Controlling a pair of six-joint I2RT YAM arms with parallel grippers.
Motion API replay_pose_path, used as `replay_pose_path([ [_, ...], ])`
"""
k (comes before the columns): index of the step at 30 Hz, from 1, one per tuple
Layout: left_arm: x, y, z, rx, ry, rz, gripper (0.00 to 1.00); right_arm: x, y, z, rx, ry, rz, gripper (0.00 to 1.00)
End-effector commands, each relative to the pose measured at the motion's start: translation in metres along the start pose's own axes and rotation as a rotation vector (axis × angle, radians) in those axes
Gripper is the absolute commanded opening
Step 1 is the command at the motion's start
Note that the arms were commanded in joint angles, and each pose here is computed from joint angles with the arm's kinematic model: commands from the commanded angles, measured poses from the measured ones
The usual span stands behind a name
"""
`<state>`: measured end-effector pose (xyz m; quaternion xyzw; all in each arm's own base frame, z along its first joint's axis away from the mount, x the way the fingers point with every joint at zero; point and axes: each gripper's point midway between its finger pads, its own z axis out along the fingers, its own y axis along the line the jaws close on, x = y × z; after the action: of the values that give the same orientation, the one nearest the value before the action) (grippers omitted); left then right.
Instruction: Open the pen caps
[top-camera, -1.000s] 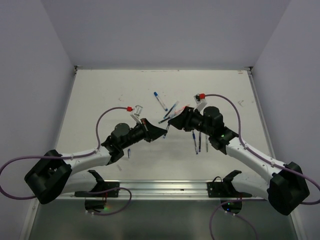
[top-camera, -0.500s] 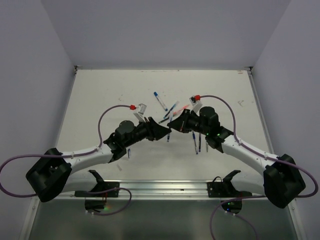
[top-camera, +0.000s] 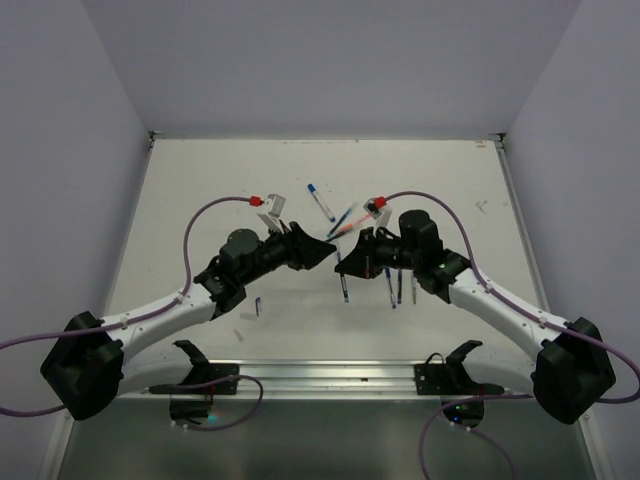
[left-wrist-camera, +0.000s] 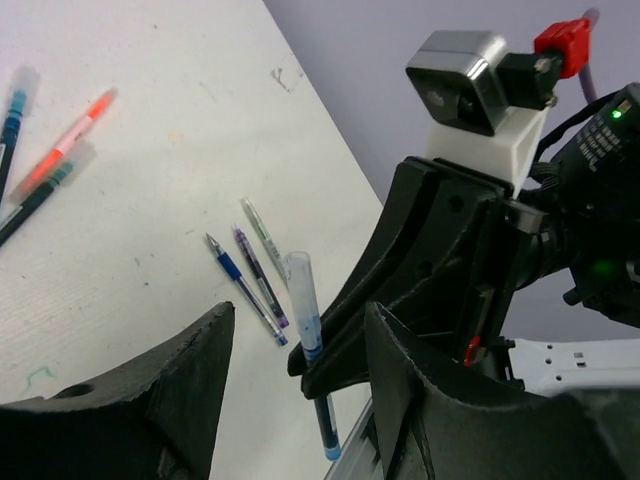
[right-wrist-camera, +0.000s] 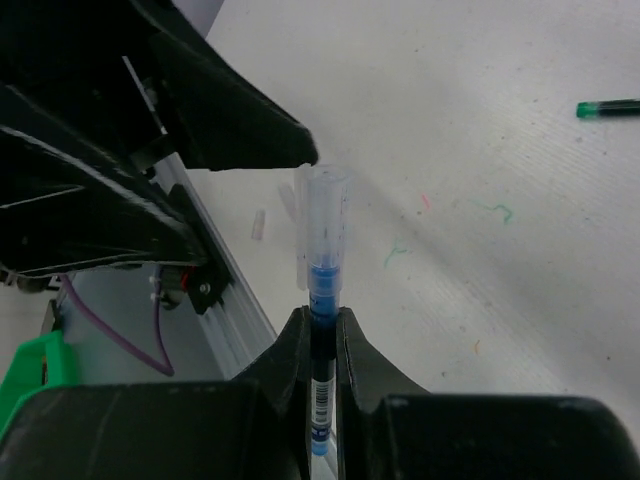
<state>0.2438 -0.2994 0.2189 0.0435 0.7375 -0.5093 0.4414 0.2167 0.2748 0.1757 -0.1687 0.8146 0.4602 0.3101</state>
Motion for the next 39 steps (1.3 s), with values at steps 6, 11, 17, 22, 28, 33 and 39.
replay_pose_path([
  [6, -0.001, -0.020, 0.007, 0.107, 0.026, 0.027, 0.54, 0.001, 0.029, -0.002, -0.182, 0.009, -0.052, 0.00],
  [11, 0.000, -0.023, 0.009, 0.130, 0.027, 0.007, 0.49, 0.003, 0.030, -0.001, -0.195, 0.012, -0.042, 0.00],
  [17, 0.007, -0.022, 0.014, 0.146, 0.050, -0.020, 0.28, 0.002, 0.028, 0.001, -0.185, 0.008, -0.033, 0.00],
  [22, 0.011, -0.017, 0.014, 0.132, 0.058, -0.032, 0.00, -0.001, 0.024, 0.003, -0.160, 0.000, -0.021, 0.00],
  [28, -0.002, 0.026, 0.025, -0.176, 0.026, -0.144, 0.00, 0.004, -0.005, 0.006, 0.062, 0.010, -0.061, 0.00],
  [33, -0.039, 0.034, 0.042, -0.341, -0.052, -0.187, 0.00, 0.016, -0.018, 0.013, 0.202, 0.026, -0.122, 0.00],
  [39, -0.066, 0.047, 0.041, -0.464, -0.150, -0.208, 0.00, 0.031, -0.032, 0.016, 0.271, 0.064, -0.128, 0.00],
])
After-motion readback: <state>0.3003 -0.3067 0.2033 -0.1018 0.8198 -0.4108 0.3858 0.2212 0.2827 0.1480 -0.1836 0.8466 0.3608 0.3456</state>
